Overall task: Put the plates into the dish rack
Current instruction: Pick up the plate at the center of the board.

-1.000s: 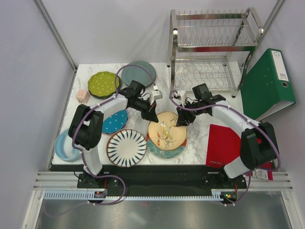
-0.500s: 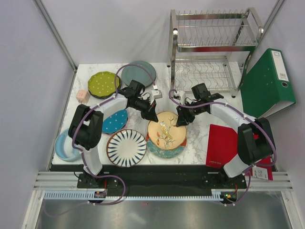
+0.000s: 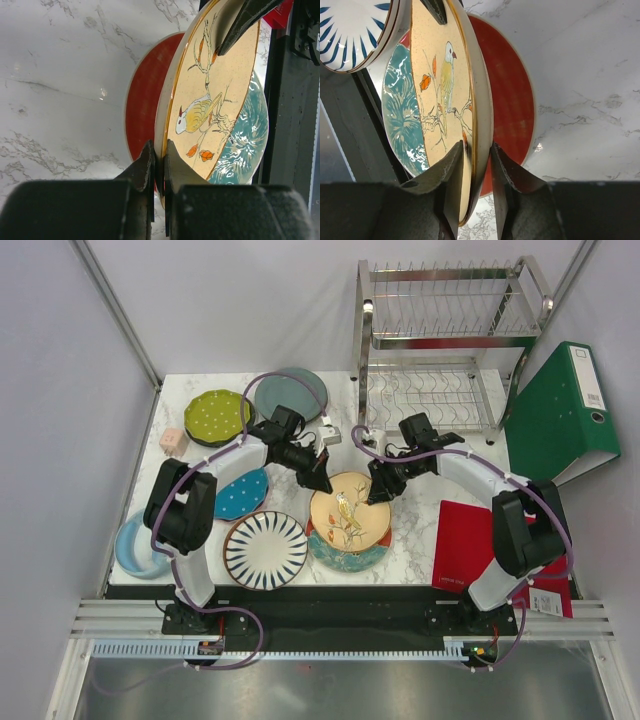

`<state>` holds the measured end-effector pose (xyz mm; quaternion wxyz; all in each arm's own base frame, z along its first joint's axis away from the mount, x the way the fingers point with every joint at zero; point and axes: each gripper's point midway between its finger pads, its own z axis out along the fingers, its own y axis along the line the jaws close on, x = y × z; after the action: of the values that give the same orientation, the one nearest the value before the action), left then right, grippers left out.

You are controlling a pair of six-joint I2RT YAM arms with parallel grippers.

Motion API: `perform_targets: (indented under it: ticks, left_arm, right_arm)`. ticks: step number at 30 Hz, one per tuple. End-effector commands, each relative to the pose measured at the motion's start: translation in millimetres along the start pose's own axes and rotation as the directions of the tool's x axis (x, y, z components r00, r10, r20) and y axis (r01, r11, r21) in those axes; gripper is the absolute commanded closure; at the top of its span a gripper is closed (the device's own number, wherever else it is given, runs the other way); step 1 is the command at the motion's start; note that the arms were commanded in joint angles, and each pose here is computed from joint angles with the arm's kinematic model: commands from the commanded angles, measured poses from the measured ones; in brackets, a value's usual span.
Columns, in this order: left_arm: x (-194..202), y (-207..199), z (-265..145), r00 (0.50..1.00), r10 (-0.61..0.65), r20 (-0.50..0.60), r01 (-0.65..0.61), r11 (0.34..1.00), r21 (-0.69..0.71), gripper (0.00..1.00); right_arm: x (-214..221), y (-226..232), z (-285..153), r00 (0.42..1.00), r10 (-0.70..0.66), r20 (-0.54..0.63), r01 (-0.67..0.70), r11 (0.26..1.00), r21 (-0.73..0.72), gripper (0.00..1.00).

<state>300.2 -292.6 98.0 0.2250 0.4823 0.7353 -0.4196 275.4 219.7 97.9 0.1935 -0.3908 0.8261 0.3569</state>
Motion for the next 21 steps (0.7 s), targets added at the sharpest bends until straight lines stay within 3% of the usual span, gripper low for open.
perform_targets:
  ticks: [1, 4, 7, 9, 10, 11, 12, 14, 15, 21]
  left_arm:
    - [-77, 5, -14, 0.967, 0.185, 0.174, -0.180, 0.983, -0.044, 0.98]
    - [-80, 5, -14, 0.966, 0.185, 0.179, -0.180, 0.983, -0.044, 0.98]
    - [-81, 5, -13, 0.966, 0.185, 0.180, -0.179, 0.983, -0.045, 0.98]
    - [-82, 6, -14, 0.966, 0.179, 0.185, -0.173, 0.984, -0.048, 0.98]
    - [-83, 9, -14, 0.967, 0.176, 0.185, -0.167, 0.984, -0.062, 0.98]
    - [-86, 9, -15, 0.969, 0.162, 0.188, -0.151, 0.986, -0.073, 0.94]
    - [-87, 11, -17, 0.969, 0.159, 0.187, -0.144, 0.986, -0.089, 0.80]
    - [-96, 13, -32, 0.965, 0.178, 0.192, -0.148, 0.976, -0.161, 0.68]
    - [-99, 13, -38, 0.962, 0.191, 0.197, -0.156, 0.971, -0.181, 0.57]
    - [-143, -11, -129, 0.903, 0.332, 0.272, -0.195, 0.882, -0.430, 0.29]
  right_arm:
    - [-9, 26, 6, 1.000, -0.015, 0.017, 0.017, 0.991, -0.133, 0.66]
    - [-7, 25, 7, 1.000, -0.009, 0.011, 0.010, 0.991, -0.133, 0.67]
    - [-9, 25, 7, 1.000, -0.017, 0.016, 0.019, 0.991, -0.134, 0.83]
    - [-12, 25, 6, 0.999, -0.025, 0.025, 0.029, 0.990, -0.138, 1.00]
    - [-15, 27, 4, 0.999, -0.033, 0.034, 0.037, 0.990, -0.135, 1.00]
    - [-18, 27, 2, 0.998, -0.041, 0.043, 0.046, 0.990, -0.130, 1.00]
    - [-20, 27, -1, 0.998, -0.043, 0.047, 0.048, 0.992, -0.120, 1.00]
    - [-30, 31, -14, 0.995, -0.075, 0.073, 0.082, 0.993, -0.091, 1.00]
    - [-30, 32, -21, 0.994, -0.083, 0.069, 0.089, 0.993, -0.082, 1.00]
    - [-54, 51, -69, 0.979, -0.140, 0.150, 0.142, 0.990, -0.004, 1.00]
